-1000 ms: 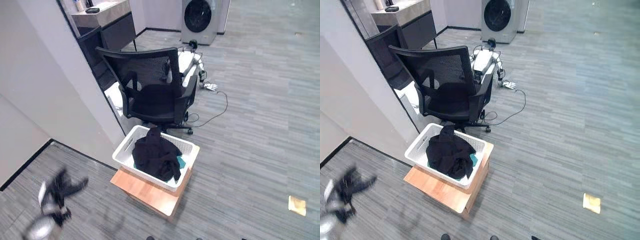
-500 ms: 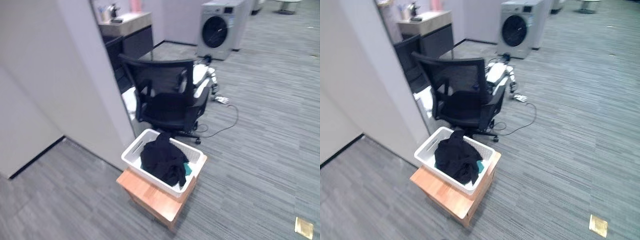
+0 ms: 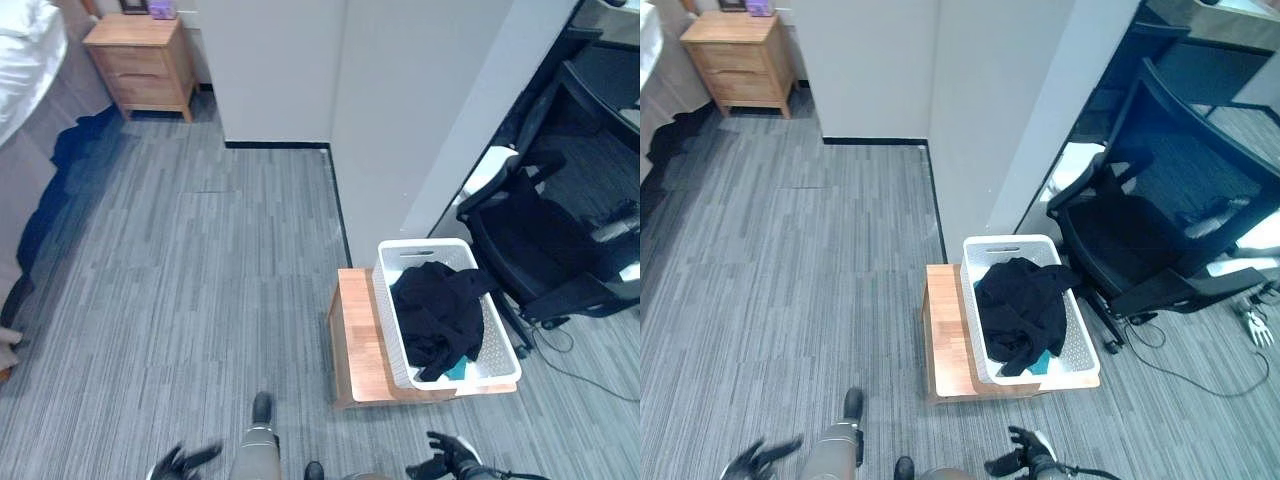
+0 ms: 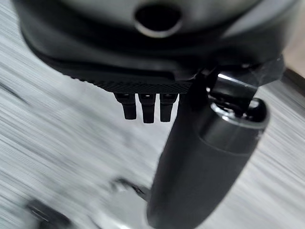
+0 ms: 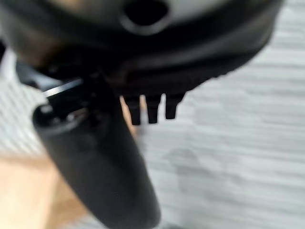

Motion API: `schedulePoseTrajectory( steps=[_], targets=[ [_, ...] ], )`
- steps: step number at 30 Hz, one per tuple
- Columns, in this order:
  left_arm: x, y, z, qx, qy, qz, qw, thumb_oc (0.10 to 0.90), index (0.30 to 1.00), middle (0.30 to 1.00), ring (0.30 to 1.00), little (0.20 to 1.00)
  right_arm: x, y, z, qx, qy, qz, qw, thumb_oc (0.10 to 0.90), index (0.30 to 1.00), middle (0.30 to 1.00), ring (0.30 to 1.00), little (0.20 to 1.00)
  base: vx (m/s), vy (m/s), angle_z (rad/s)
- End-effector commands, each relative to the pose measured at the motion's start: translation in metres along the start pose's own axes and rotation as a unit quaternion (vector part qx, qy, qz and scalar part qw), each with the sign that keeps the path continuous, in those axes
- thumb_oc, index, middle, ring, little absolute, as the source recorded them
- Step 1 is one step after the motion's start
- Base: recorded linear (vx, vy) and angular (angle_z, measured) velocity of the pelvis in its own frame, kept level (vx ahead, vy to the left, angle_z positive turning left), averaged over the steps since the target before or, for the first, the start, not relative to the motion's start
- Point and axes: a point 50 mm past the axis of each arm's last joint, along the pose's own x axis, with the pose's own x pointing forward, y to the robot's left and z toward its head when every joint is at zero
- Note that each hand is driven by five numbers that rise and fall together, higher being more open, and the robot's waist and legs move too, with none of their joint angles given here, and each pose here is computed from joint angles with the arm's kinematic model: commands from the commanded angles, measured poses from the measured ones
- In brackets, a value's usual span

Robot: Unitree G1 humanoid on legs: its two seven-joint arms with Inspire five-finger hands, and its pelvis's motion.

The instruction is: Pick up bed clothes into laundry basket.

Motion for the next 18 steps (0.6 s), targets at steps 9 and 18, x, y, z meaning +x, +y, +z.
schedulePoseTrajectory(
  steps=[9,18],
  targets=[
    [-0.010,-0.072,0.045,0.068,-0.094,-0.118,0.986,0.800,0.900,0.900,0.900,0.900,-0.014,0.005,-0.052,0.047,0.076,-0.017,0.996,0.800,0.900,0.900,0.900,0.900,-0.12,0.174,2.14],
    [-0.020,-0.100,0.063,0.176,-0.152,-0.170,0.958,0.800,0.900,0.900,0.900,0.900,-0.001,0.014,0.008,0.012,-0.023,0.013,1.000,0.800,0.900,0.900,0.900,0.900,-0.07,0.167,1.03]
  ],
)
